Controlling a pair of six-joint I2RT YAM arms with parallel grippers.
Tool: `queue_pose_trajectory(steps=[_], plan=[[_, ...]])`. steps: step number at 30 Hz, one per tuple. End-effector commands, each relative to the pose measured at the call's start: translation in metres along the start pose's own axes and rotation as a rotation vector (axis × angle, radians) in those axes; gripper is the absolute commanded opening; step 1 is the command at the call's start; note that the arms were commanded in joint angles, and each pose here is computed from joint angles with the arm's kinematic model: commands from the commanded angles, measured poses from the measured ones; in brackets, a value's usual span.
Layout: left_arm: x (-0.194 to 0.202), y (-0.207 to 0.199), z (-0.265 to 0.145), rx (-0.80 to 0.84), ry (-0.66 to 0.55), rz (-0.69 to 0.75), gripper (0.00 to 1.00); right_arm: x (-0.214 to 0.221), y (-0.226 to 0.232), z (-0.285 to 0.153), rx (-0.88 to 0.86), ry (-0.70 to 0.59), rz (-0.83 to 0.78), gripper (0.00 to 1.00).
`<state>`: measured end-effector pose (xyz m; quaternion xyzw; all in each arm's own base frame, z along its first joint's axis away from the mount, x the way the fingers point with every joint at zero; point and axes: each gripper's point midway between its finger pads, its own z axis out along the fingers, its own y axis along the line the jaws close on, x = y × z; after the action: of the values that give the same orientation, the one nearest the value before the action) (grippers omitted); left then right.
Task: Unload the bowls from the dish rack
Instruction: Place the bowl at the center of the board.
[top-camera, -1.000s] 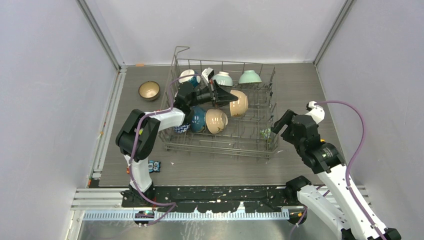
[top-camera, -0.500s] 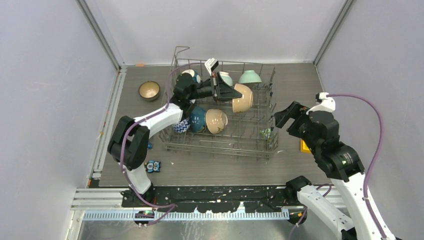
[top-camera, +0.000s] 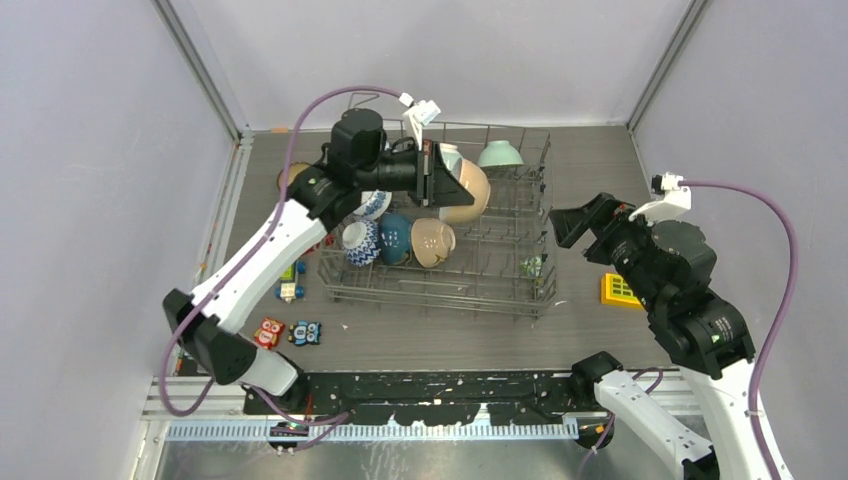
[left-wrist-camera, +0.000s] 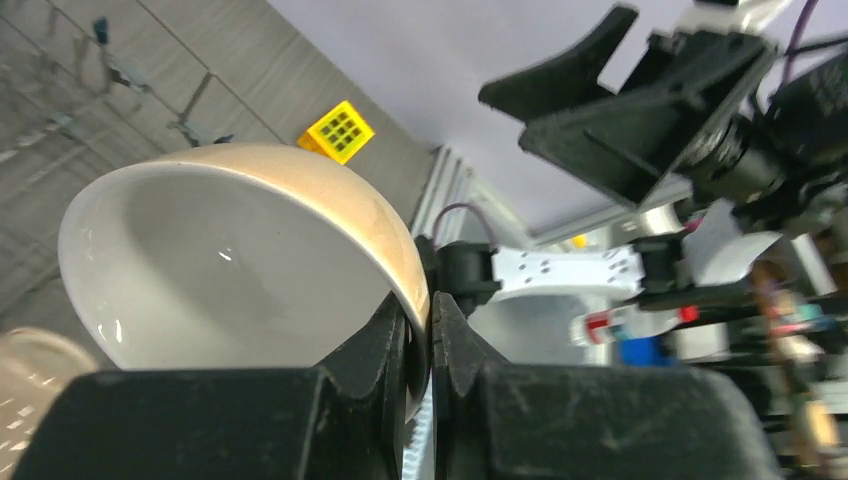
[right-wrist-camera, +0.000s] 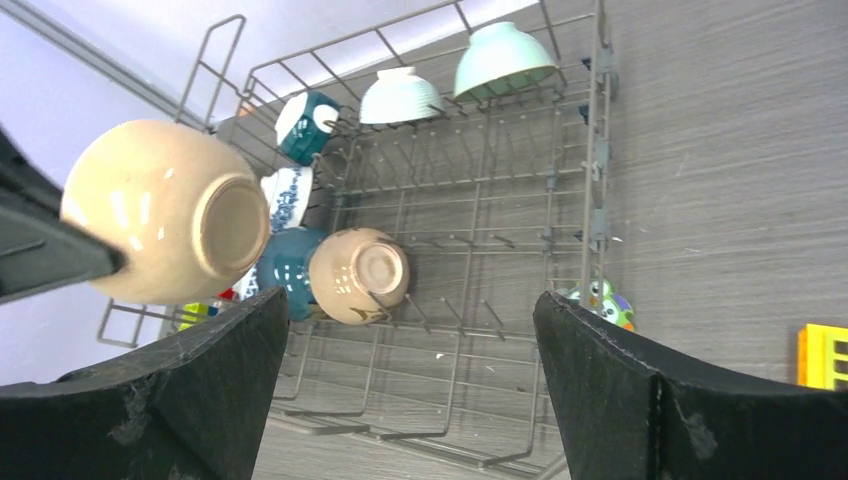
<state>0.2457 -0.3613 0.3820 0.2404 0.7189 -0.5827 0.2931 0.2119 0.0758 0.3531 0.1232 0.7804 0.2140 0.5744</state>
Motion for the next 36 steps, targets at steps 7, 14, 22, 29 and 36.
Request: queue_pose_trajectory(steps=[7,14,22,29,36], plan=[[0.085,-0.020,-0.052,-0.331,0.327,0.851,0.00,-0.035,0.086,0.008,-0.299,0.056,-0.011,0.96],[0.158,-0.009,-0.048,-0.400,0.640,1.312,0.00,-0.016,0.100,0.010,-0.261,0.291,-0.157,0.95],[0.202,-0.021,-0.068,-0.250,0.804,1.623,0.00,0.044,0.092,-0.023,-0.274,0.565,-0.377,0.89],[0.214,-0.015,-0.090,-0.211,0.911,1.734,0.00,0.090,0.097,-0.052,-0.353,0.730,-0.495,0.79],[0.220,-0.021,-0.089,-0.151,0.903,1.746,0.00,0.108,0.118,-0.047,-0.369,0.725,-0.516,0.73]])
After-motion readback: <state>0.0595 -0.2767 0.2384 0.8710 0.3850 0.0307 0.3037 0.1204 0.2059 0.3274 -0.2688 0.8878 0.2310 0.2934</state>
